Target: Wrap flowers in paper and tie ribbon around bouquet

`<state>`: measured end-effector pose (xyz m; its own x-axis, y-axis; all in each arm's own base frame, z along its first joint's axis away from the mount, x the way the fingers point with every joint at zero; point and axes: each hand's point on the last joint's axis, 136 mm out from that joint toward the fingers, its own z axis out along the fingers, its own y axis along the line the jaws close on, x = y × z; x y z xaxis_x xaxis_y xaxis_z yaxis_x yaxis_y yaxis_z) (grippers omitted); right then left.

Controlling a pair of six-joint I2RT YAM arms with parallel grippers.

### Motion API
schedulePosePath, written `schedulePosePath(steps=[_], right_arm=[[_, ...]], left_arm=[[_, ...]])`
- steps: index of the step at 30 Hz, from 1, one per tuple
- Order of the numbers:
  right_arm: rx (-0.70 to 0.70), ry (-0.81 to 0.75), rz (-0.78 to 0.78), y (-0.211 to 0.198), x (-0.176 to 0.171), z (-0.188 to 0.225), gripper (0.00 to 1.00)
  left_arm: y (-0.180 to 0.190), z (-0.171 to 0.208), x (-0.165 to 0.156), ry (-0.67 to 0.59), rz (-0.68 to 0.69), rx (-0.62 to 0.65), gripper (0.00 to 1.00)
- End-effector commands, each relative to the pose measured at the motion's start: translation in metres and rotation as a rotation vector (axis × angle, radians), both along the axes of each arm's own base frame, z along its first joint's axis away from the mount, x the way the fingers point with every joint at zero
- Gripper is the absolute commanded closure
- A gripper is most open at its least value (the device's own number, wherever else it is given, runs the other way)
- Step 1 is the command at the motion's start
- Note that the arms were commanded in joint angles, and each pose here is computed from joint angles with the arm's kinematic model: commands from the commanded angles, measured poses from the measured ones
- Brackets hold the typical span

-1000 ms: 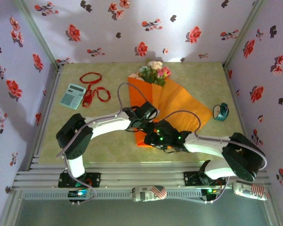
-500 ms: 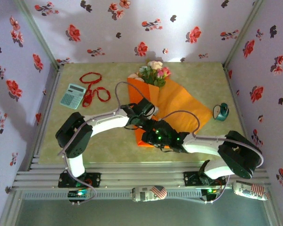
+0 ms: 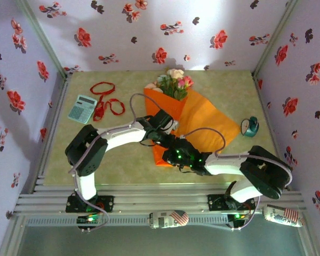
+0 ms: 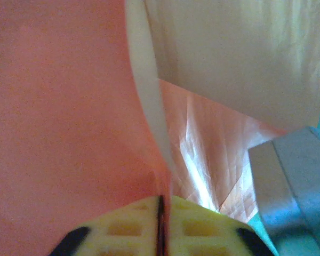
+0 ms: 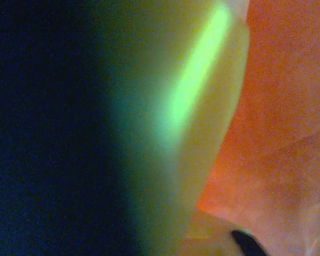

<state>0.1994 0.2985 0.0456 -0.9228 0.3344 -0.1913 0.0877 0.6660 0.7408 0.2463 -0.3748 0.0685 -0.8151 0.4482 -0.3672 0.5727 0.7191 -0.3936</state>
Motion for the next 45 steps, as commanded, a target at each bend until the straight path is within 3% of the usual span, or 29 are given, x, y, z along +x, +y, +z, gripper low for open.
schedulePosePath(steps=[1, 4, 9, 12, 21, 30, 45], right_arm=[[-0.002, 0.001, -0.077, -0.007, 0.008, -0.001, 0.98], [-0.033, 0.035, -0.082, -0.014, 0.002, -0.006, 1.0], [-0.018, 0.092, -0.068, -0.008, -0.004, -0.016, 1.0], [0.003, 0.12, -0.061, 0.002, -0.002, -0.017, 1.0], [0.014, 0.164, -0.068, 0.011, -0.001, -0.016, 1.0], [0.003, 0.19, -0.068, 0.011, -0.003, -0.022, 1.0], [0.008, 0.205, -0.086, 0.008, -0.004, -0.026, 1.0]], left_arm=[[0.002, 0.033, 0.006, -0.02, 0.036, -0.037, 0.69], [0.033, 0.057, 0.029, -0.078, 0.182, 0.013, 0.48], [0.111, 0.072, 0.06, -0.033, 0.454, -0.03, 0.43], [0.129, 0.059, 0.063, 0.064, 0.488, -0.135, 0.45], [0.112, 0.011, 0.044, 0.272, 0.439, -0.26, 0.47], [0.1, -0.02, 0.014, 0.35, 0.37, -0.17, 0.53], [0.092, -0.035, -0.027, 0.415, 0.346, -0.109, 0.62]])
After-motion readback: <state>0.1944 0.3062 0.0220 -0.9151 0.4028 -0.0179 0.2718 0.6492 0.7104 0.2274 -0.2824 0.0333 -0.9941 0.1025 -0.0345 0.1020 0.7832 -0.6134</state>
